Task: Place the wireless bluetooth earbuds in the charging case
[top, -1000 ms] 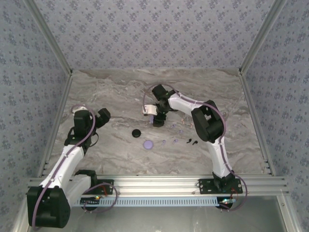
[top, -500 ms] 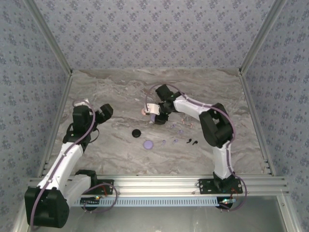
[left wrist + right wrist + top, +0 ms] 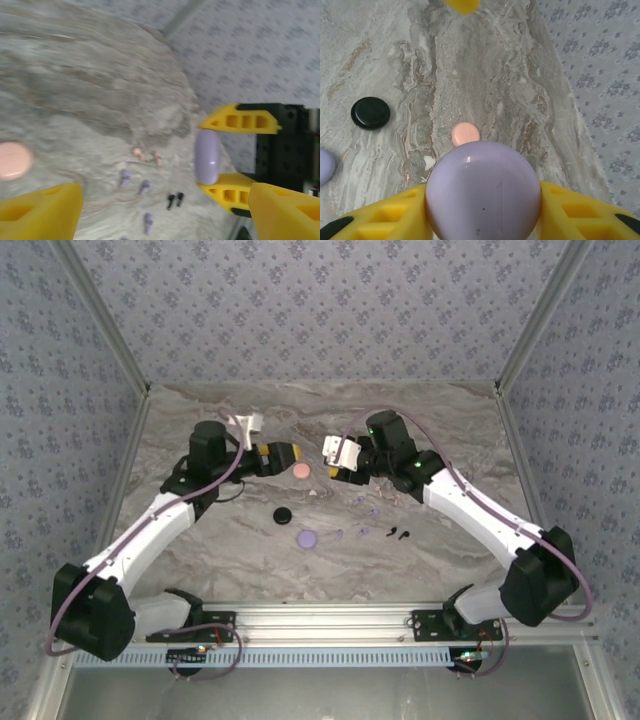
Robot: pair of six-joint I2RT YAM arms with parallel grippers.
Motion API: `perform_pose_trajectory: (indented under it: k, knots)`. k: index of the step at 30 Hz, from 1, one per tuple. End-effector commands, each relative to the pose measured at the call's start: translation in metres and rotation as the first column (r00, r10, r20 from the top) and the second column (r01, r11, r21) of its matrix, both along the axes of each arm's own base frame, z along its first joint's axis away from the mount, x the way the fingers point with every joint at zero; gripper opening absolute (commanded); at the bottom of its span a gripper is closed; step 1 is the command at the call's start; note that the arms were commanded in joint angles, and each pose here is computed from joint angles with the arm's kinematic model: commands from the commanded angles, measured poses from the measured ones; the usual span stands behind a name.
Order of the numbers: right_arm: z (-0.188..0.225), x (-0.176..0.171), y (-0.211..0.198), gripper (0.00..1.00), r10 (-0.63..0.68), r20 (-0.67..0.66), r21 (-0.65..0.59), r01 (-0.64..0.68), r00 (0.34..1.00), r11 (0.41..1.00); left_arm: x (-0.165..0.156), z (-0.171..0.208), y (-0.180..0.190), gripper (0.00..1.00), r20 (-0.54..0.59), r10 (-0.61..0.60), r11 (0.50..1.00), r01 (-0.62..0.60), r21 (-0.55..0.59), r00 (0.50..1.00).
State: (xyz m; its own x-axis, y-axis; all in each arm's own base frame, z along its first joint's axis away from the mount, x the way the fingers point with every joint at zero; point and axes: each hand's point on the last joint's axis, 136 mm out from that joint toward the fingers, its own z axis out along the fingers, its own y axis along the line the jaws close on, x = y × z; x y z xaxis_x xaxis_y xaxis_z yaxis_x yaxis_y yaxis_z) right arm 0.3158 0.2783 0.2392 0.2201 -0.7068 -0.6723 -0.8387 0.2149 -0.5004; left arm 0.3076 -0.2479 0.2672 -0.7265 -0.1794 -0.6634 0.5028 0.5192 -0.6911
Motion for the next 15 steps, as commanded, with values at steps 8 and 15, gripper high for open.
perform_pose_trajectory:
  k: [8, 15]
  knots:
    - [0.034, -0.016, 0.001, 0.5, 0.0, 0.067, 0.069, -0.005, 0.998, 0.998, -0.025, 0.031, -0.055, 0.79, 0.087, -0.247, 0.968, 0.25, -0.032, 0.965]
    - [0.047, -0.018, 0.01, 0.5, 0.015, 0.085, 0.091, -0.022, 0.996, 0.996, -0.03, 0.025, -0.068, 0.7, 0.067, -0.29, 0.956, 0.293, -0.029, 0.955]
